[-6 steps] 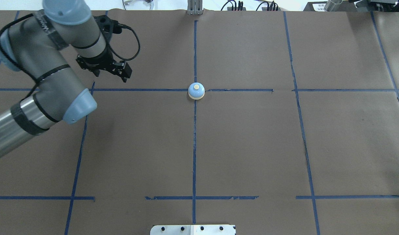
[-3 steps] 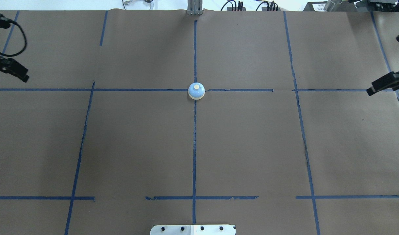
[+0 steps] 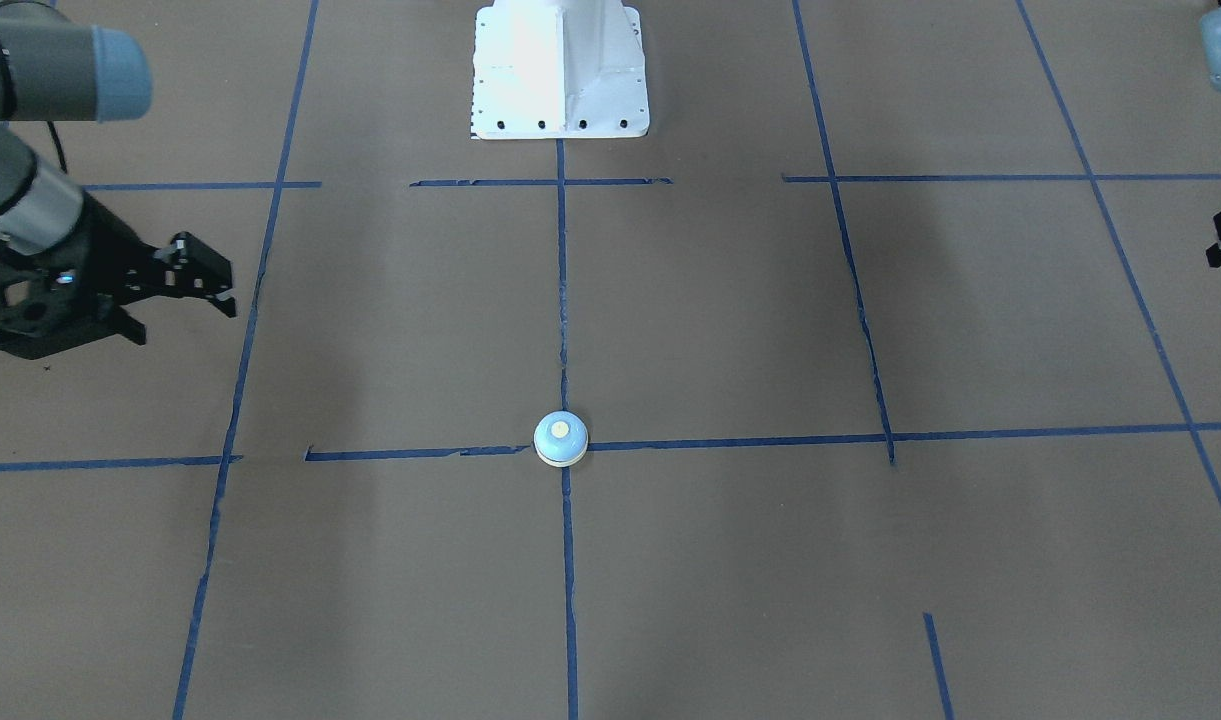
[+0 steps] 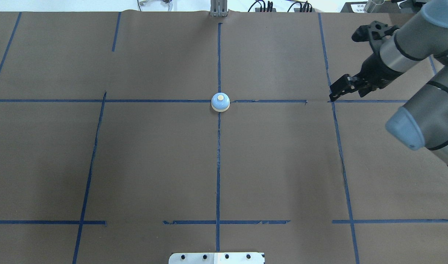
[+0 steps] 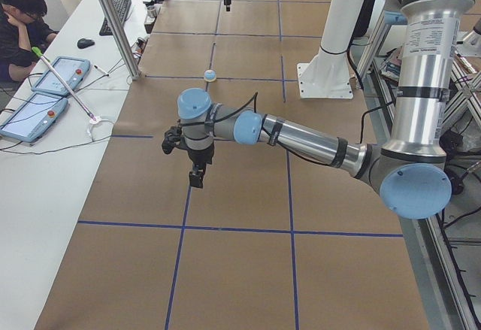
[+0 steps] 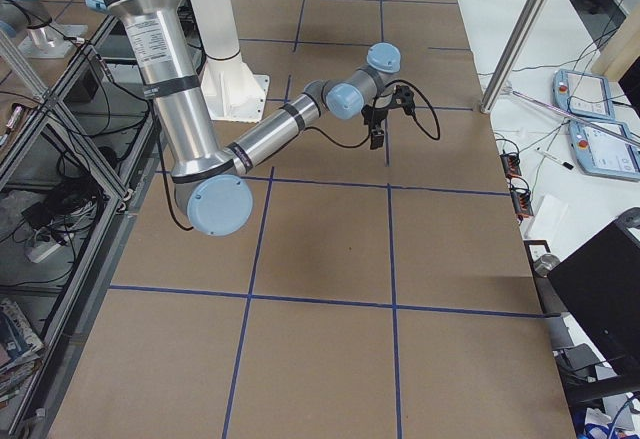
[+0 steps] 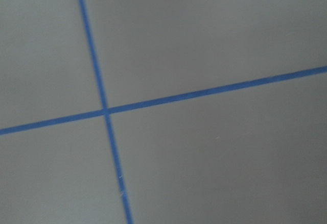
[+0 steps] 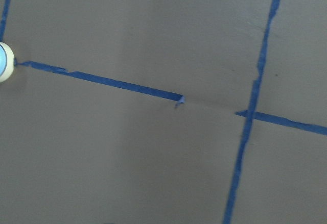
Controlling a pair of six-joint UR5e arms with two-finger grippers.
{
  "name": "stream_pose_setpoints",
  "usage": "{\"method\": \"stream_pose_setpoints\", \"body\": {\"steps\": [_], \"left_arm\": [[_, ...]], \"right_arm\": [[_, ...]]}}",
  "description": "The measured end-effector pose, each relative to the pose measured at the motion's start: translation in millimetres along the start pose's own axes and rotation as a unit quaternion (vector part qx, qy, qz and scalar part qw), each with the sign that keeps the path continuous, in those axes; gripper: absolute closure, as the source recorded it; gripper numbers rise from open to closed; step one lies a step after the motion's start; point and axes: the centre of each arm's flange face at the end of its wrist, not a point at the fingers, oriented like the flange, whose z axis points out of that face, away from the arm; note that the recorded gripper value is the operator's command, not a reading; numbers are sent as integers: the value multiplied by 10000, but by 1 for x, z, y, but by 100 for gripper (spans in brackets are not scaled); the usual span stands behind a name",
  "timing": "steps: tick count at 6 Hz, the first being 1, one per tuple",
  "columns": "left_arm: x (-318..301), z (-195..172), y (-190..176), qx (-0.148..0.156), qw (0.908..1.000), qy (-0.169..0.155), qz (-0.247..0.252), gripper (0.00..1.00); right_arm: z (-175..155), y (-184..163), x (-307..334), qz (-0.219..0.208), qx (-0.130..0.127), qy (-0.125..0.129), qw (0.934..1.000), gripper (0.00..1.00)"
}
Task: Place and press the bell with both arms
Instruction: 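Move the right gripper over the bell on the tape crossing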
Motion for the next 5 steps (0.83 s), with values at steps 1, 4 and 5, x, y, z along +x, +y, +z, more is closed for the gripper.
{"method": "stream_pose_setpoints", "body": {"steps": [1, 4, 5], "left_arm": [[-26, 12, 29, -137, 9998, -5, -144, 0], [-45, 30, 52, -311, 9988, 210, -325, 0], [-45, 30, 52, -307, 9987, 240, -331, 0]], "right_arm": [[18, -5, -59, 182, 60, -1, 9998, 0], [98, -49, -224, 863, 188, 339, 9955, 16], [120, -69, -264, 991, 161, 508, 9936, 54]]}}
